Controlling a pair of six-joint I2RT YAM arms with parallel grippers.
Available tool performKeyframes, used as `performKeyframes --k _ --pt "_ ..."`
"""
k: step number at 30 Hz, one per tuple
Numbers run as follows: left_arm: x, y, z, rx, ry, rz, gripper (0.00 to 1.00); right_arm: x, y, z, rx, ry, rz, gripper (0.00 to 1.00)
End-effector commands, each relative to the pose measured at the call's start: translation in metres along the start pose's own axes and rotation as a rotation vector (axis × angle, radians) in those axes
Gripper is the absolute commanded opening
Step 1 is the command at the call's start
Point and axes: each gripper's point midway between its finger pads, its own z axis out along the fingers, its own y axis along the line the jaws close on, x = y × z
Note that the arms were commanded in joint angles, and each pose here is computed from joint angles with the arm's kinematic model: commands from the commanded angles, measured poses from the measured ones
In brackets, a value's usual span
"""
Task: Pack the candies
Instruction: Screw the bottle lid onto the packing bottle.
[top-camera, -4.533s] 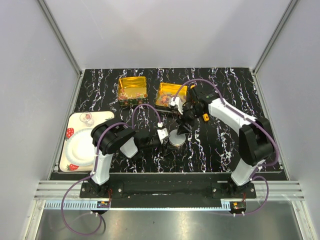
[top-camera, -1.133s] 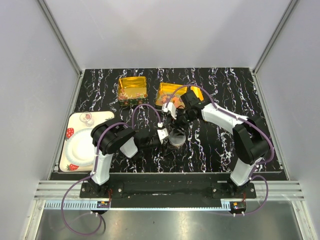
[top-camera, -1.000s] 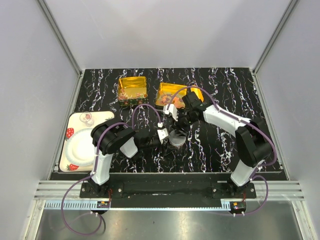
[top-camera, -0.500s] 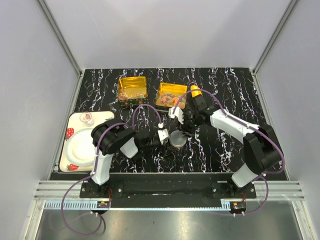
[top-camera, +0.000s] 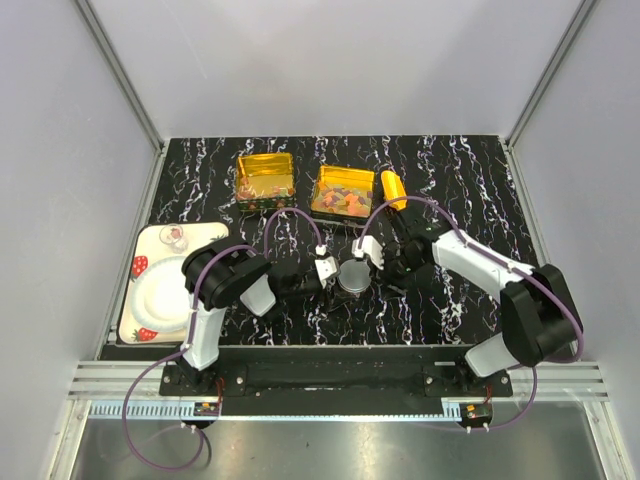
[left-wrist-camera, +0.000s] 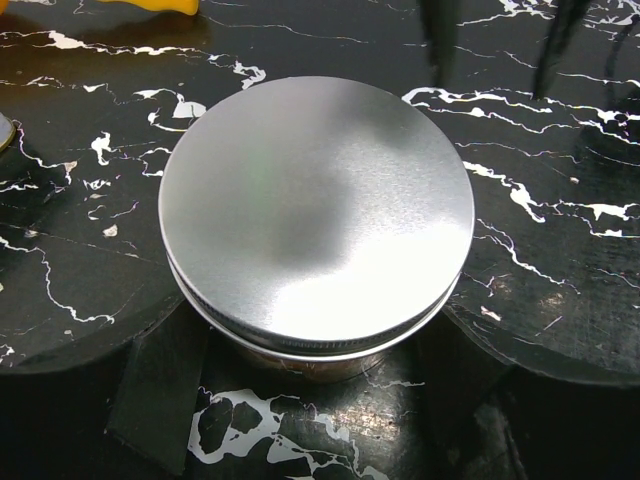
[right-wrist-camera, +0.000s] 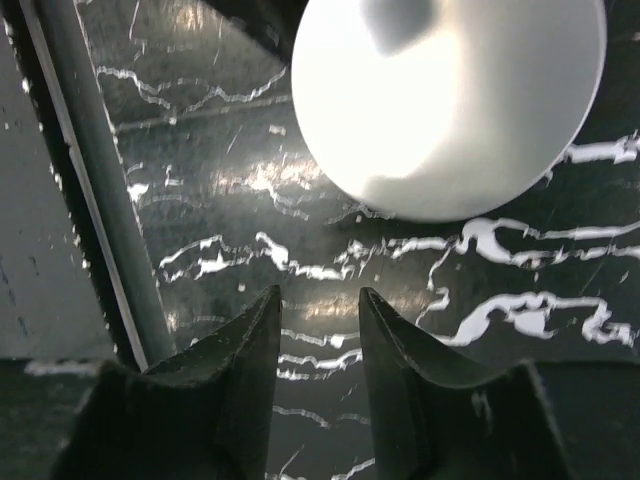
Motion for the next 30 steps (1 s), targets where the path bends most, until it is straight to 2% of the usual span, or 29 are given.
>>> performKeyframes --k 1,3,4,7,11,14,18,23,30 --pt "-0.066 0.022 0.0 -0.079 -0.228 0.183 0.31 -0.005 -0.001 -0.027 0.089 0.003 -0.05 0.47" --pt "-0.067 0.021 0.0 -0.074 -0.233 0.18 0.31 -0.01 -0.011 -0.04 0.154 0.006 -0.086 0.53" --pt "-0.069 0.021 0.0 -0.071 -0.239 0.182 0.31 -0.02 -0.016 -0.05 0.19 -0.018 -0.115 0.59" --pt "-0.068 0.019 0.0 -0.067 -0.238 0.18 0.3 -0.047 -0.029 -0.065 0.235 -0.078 -0.152 0.65" --pt "-0.068 0.019 0.0 -0.06 -0.24 0.189 0.31 -0.085 -0.041 -0.062 0.218 -0.206 -0.177 0.73" --pt "-0.069 0.015 0.0 -0.042 -0.245 0.182 0.3 -0.098 -0.049 -0.055 0.203 -0.251 -0.22 0.78" --pt "-0.067 0.015 0.001 -0.033 -0.242 0.194 0.3 -0.118 -0.065 -0.052 0.202 -0.288 -0.256 0.8" --pt "-0.068 0.007 0.0 0.003 -0.251 0.191 0.3 -0.132 -0.07 -0.026 0.095 -0.369 -0.19 0.8" --pt "-0.068 0.006 0.001 0.01 -0.252 0.188 0.3 -0.128 -0.072 -0.003 0.04 -0.396 -0.132 0.81"
